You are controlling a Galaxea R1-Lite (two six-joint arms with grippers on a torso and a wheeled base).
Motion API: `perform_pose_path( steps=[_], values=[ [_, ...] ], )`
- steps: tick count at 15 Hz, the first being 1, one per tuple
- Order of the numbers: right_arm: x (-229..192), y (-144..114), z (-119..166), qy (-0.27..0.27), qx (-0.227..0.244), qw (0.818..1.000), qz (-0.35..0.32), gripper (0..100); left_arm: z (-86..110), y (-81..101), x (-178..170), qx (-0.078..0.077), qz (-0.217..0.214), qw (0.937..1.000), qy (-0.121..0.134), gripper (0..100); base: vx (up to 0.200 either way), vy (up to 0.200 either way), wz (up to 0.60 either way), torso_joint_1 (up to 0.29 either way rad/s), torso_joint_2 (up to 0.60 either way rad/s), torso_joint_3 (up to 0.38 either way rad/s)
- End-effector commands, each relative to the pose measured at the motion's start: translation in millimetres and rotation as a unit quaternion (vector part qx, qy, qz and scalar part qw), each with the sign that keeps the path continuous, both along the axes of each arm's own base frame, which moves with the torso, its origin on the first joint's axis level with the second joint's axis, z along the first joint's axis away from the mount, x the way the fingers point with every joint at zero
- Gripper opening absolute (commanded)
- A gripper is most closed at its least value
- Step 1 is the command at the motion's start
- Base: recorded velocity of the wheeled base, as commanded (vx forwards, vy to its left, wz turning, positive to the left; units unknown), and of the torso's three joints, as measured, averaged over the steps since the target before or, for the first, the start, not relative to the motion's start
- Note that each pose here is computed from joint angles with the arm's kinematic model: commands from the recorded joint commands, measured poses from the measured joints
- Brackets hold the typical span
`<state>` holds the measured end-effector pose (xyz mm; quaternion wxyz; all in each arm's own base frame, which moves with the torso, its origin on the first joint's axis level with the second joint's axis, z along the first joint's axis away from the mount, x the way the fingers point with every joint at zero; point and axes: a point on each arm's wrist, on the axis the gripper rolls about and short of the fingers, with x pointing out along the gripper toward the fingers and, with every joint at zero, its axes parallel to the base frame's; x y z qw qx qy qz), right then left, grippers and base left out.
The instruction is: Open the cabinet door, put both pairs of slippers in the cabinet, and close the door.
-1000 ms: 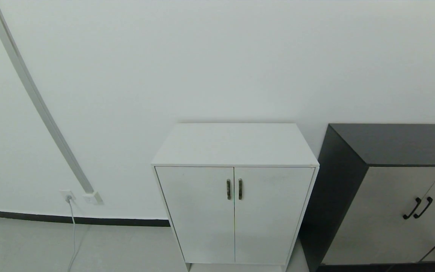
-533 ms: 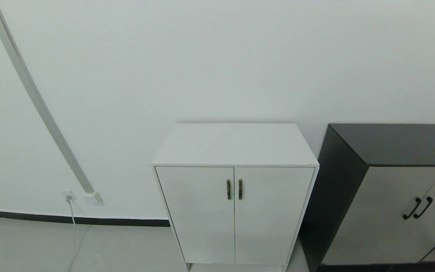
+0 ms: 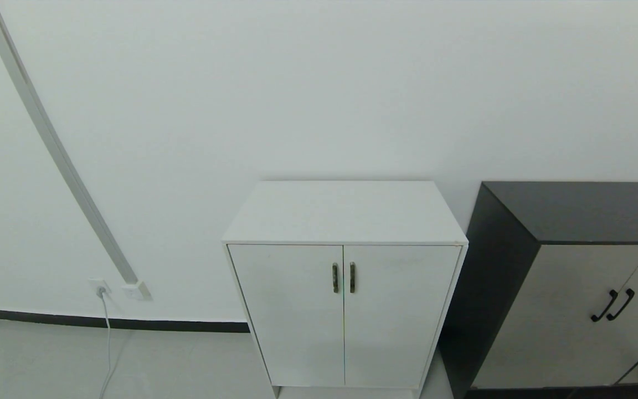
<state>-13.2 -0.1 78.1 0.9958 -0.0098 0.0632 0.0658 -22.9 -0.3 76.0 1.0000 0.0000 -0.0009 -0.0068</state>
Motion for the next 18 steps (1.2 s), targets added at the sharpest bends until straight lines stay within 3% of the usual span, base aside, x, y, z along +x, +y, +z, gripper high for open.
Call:
perform_pose_path(
  steps=[1,5,8,12,14,18],
  values=[
    [-1.1,-0.1,-0.7,-0.007,0.001,1.000,0.002,0,0.0,0.0,0.0,-0.001,0.000,1.0000,0.000,0,0.000,0.000,0.00,0.000,0.00,0.000],
    [-1.9,1.0,-1.0,-0.011,0.003,0.999,-0.046,0,0.0,0.0,0.0,0.000,0.001,1.0000,0.000,0,0.000,0.000,0.00,0.000,0.00,0.000],
    [-9.6,1.1,-2.7,-0.063,0.005,0.997,-0.046,0,-0.2,0.0,0.0,-0.001,0.001,1.0000,0.001,0,0.000,0.000,0.00,0.000,0.00,0.000],
    [-9.5,0.9,-2.7,-0.061,0.016,0.997,-0.049,0,0.0,0.0,0.0,-0.001,0.001,1.0000,0.000,0,0.000,0.000,0.00,0.000,0.00,0.000],
    [-9.5,-0.1,-2.2,-0.062,0.046,0.994,-0.073,0,0.0,0.0,0.0,0.000,0.000,1.0000,0.000,0,0.000,0.000,0.00,0.000,0.00,0.000],
    [-9.5,-0.1,-2.1,-0.063,0.045,0.994,-0.073,0,0.0,0.0,0.0,0.000,0.000,1.0000,0.000,0,0.000,0.000,0.00,0.000,0.00,0.000]
  ],
)
